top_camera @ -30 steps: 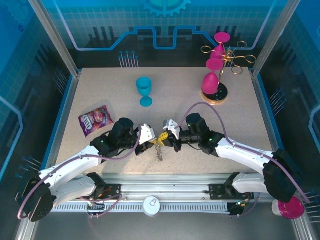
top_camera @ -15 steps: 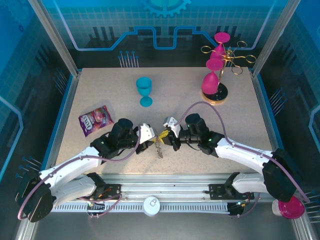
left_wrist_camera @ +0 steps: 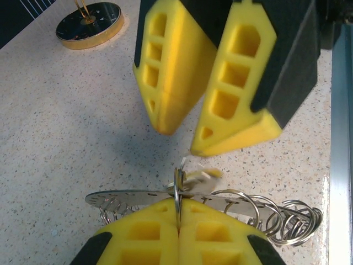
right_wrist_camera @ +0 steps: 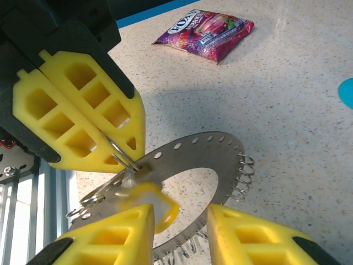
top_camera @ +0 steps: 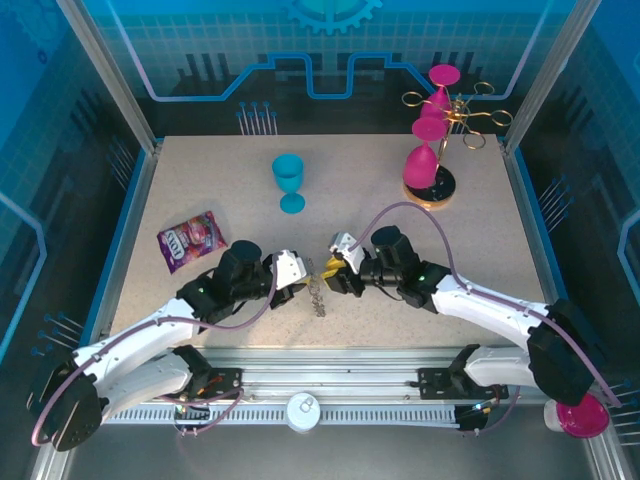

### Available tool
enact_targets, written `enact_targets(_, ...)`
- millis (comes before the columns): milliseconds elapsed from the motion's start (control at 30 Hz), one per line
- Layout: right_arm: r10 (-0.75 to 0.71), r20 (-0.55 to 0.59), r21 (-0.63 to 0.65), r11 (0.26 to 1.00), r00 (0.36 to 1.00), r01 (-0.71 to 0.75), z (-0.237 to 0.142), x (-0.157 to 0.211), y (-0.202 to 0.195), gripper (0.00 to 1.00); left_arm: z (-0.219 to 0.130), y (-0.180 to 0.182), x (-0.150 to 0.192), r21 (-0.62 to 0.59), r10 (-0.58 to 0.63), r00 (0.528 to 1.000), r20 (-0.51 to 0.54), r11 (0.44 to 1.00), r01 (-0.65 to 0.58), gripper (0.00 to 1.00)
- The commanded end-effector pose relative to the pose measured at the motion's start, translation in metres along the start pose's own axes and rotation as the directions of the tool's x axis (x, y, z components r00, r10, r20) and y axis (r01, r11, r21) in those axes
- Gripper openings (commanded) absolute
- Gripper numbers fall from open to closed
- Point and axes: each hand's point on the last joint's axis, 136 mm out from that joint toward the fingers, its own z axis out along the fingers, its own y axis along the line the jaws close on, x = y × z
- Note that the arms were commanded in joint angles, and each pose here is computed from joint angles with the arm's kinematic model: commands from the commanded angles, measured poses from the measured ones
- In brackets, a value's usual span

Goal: Put the keys on the keyring

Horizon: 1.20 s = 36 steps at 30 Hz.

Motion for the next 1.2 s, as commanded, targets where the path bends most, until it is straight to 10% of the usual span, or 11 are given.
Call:
enact_targets(0, -0.124, 0.063, -0.02, 0.992, 0.99, 0.125, -0.014, -0.016, 0.005, 0.34, -0.004, -0.006, -0.012, 0.023, 0.048, 0.996, 0.071, 0.999, -0.05, 0.0)
enact_targets(433, -0.338, 0.221, -0.274, 0.878, 0.915, 0.391, -0.008, -0.032, 0.042, 0.32, -0.005, -0.025, -0.014, 0.12, 0.077, 0.986, 0.148, 0.988, -0.095, 0.0)
enact_targets(1167, -0.013, 0.035, -0.191, 0.981, 0.999, 0.02, -0.012, -0.016, 0.022, 0.3, -0.005, -0.004, -0.013, -0.002, 0.114, 0.986, 0.123, 0.993, -0.115, 0.0)
